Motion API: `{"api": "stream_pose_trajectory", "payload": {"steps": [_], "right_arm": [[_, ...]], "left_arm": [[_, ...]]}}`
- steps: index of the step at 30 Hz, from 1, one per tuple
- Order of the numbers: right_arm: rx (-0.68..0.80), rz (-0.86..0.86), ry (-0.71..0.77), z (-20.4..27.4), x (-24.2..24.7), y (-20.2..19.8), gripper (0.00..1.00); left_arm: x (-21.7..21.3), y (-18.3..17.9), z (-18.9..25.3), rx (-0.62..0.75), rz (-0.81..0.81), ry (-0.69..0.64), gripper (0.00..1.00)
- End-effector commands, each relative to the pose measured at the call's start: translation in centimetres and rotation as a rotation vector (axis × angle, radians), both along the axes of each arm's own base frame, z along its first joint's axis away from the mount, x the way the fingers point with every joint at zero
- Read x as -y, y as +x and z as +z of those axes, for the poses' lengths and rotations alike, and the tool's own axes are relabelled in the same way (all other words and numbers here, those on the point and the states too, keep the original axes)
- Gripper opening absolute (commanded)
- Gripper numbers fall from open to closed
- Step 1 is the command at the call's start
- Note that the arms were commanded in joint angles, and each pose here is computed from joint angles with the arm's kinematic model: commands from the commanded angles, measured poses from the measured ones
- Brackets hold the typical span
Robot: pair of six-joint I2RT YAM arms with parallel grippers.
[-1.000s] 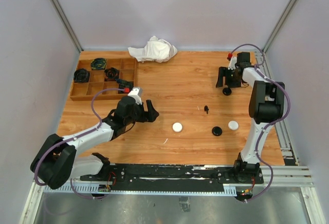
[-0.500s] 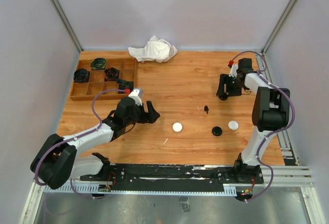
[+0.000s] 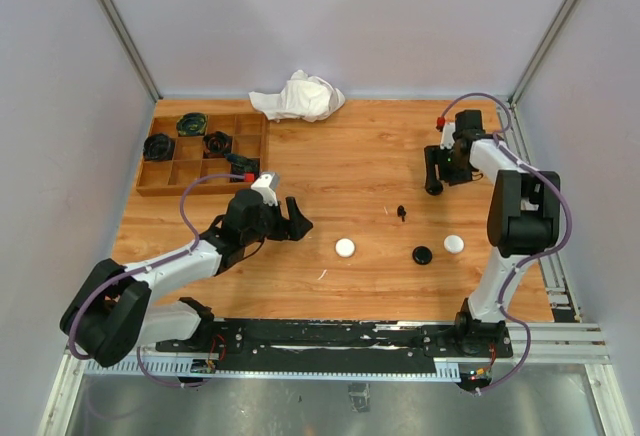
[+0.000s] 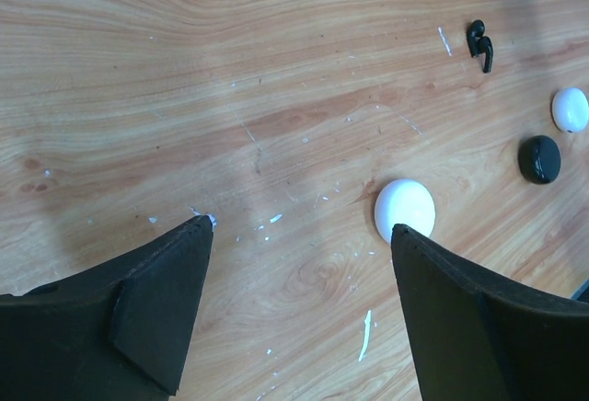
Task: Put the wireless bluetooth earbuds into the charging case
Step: Pick up the charging case at the center of the board.
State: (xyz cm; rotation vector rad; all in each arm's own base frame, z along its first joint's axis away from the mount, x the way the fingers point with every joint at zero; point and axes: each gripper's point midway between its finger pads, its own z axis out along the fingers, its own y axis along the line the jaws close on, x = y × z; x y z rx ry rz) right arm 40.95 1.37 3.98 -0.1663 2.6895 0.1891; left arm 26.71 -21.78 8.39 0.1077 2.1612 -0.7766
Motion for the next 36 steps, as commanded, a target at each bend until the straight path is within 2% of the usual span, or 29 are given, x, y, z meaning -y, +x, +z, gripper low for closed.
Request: {"api": "stream_pose_trajectory", "payload": {"steps": [1, 7, 15, 19, 31, 36], "right_arm": [[-0.031, 0.073, -0.081, -0.5, 0.2, 0.1, 0.67], [-0.063, 0.127, -0.108, -1.3, -0.6, 0.2, 0.65], [-0.102, 0.125, -0.115, -2.4, -0.5, -0.4, 0.55], [-0.088, 0.114, -0.106, -1.9, -0.8, -0.3, 0.48], [0.194, 0.065, -0.023, 6.2, -6.6, -0.2, 0.47], [0.309, 0.03, 0.073, 9.3, -10.3, -1.4, 0.49]], "left_arm": [[0.4, 0.1, 0.5, 0.017, -0.02, -0.031, 0.83], [0.8, 0.1, 0.9, 0.025, -0.034, -0.048, 0.83], [0.8, -0.2, 1.5, 0.047, -0.042, -0.073, 0.83], [1.2, -0.5, 2.2, 0.059, -0.066, -0.094, 0.82], [1.6, -0.8, 5.8, 0.121, -0.057, -0.212, 0.81], [1.6, -0.8, 7.8, 0.171, -0.028, -0.281, 0.8]]}}
